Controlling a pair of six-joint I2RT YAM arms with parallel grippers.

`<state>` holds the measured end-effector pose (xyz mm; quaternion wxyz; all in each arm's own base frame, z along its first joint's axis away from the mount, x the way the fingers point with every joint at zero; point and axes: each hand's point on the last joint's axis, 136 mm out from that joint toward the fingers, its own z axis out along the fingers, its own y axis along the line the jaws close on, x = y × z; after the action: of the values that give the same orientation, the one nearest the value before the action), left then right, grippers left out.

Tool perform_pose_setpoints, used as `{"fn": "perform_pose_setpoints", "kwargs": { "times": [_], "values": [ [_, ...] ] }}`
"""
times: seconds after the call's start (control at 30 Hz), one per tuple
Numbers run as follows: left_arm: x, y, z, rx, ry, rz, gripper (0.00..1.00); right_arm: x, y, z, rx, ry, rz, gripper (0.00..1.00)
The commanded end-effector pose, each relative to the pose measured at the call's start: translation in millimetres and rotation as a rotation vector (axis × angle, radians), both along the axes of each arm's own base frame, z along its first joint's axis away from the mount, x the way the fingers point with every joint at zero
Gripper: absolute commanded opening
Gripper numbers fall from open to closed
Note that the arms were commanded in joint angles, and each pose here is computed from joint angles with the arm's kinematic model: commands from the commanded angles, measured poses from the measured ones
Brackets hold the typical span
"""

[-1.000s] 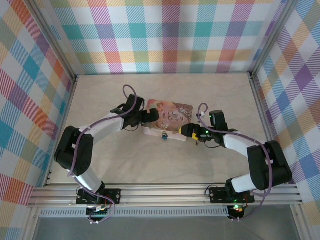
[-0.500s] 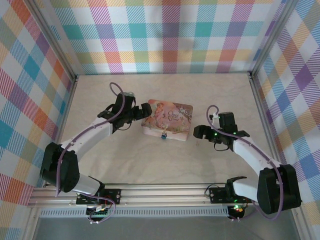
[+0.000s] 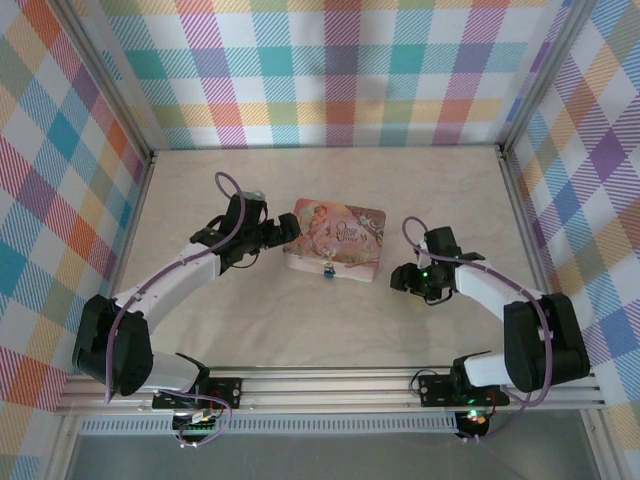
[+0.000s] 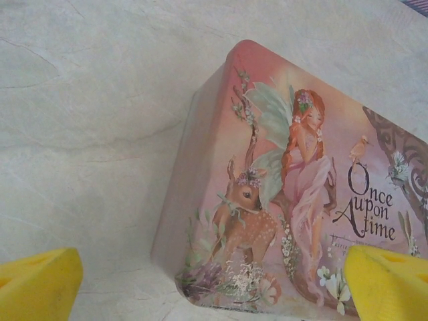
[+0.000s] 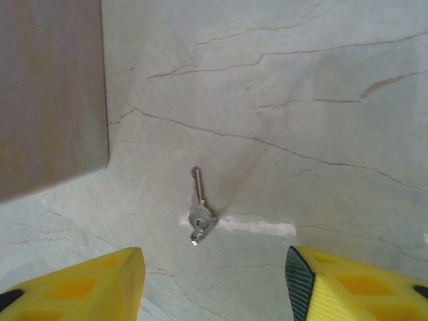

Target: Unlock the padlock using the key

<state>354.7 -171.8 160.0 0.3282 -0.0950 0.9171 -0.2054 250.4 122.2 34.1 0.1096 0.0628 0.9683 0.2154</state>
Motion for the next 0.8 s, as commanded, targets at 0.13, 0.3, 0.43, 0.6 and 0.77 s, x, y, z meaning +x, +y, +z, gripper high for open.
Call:
{"fn": "perform_pose_setpoints", "kwargs": {
  "times": [0.13,0.3,0.43,0.6,0.77],
  "values": [
    [-3.9,5.0,3.2,0.013,-0.015,-0.007,1.00,8.8,4.8,-4.7,-0.059,0.018,0.011,0.53],
    [-6.3,4.3,-1.6,0.007,-0.005,-0.011,1.00,14.9,6.4,-6.9,-0.071,0.020,0.008,0.46],
    [-7.0,4.0,-3.5,0.011,0.000,-0.018,1.00,11.2,8.8,-15.8,-0.080,0.051,0.013,0.41],
    [-7.6,5.0,-3.8,0.023,0.000,-0.023,1.00,7.6,15.5,-20.9,-0.085,0.074,0.031,0.34],
    [-8.1,6.1,-4.8,0.032,0.003,-0.023,1.00,3.4,19.3,-24.2,-0.125,0.093,0.053,0.28]
  ]
}}
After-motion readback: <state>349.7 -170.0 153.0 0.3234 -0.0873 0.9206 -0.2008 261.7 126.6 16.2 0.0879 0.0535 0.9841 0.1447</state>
